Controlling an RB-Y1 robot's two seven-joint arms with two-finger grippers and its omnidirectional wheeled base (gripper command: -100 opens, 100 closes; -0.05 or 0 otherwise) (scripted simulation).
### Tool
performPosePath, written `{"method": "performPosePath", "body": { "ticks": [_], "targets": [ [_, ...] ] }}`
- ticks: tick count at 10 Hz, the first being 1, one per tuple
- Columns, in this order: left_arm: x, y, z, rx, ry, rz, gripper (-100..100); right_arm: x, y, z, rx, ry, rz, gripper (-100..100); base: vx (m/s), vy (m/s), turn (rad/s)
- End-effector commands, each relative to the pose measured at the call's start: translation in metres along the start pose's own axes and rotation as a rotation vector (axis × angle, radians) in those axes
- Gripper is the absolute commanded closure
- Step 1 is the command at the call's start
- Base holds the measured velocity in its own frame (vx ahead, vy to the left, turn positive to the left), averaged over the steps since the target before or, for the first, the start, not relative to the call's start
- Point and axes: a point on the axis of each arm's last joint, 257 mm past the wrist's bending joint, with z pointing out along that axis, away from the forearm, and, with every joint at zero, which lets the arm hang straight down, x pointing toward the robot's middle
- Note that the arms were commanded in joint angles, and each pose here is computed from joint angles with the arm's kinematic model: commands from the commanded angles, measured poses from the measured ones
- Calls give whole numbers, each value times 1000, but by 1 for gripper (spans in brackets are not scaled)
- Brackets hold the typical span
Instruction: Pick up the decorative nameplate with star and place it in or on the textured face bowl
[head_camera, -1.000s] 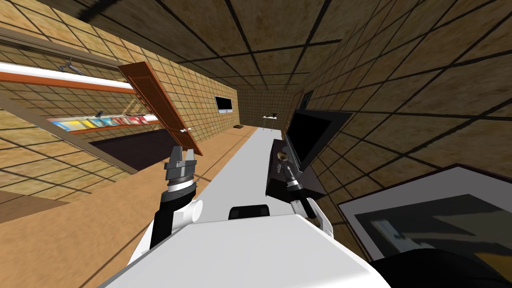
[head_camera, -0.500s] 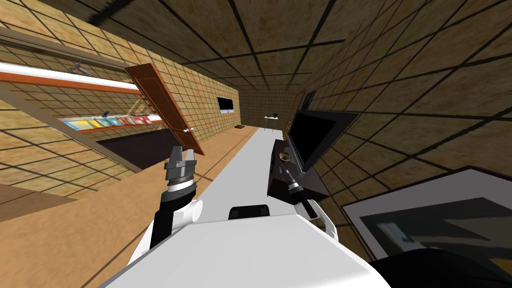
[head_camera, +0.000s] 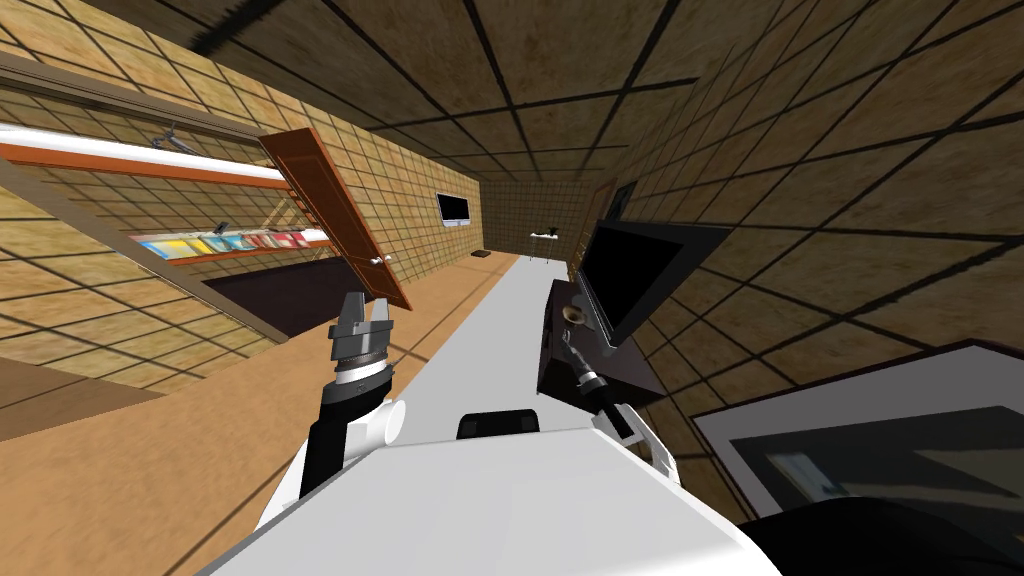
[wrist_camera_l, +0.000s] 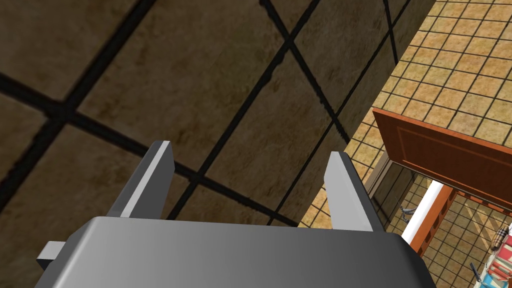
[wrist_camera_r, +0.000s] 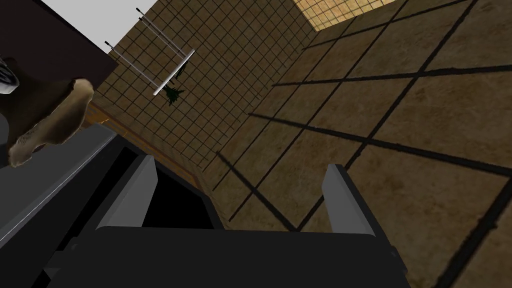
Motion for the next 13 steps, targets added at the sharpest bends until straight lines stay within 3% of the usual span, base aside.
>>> {"method": "performPosePath", "body": {
  "ticks": [1,7,8,9,13],
  "targets": [
    [0,0,0,0,0,0,0,10,-27,-6,62,37,-36,-100,27,39,58],
    [0,0,0,0,0,0,0,23,-133,-34,304,166,-180,-100,65,32,61],
    [0,0,0,0,0,0,0,22,-151,-40,348,187,-207,-100,82,24,79],
    [0,0,0,0,0,0,0,22,-151,-40,348,187,-207,-100,60,21,26],
    [0,0,0,0,0,0,0,6,-224,-72,530,260,-319,-100,83,26,71]
  ]
}}
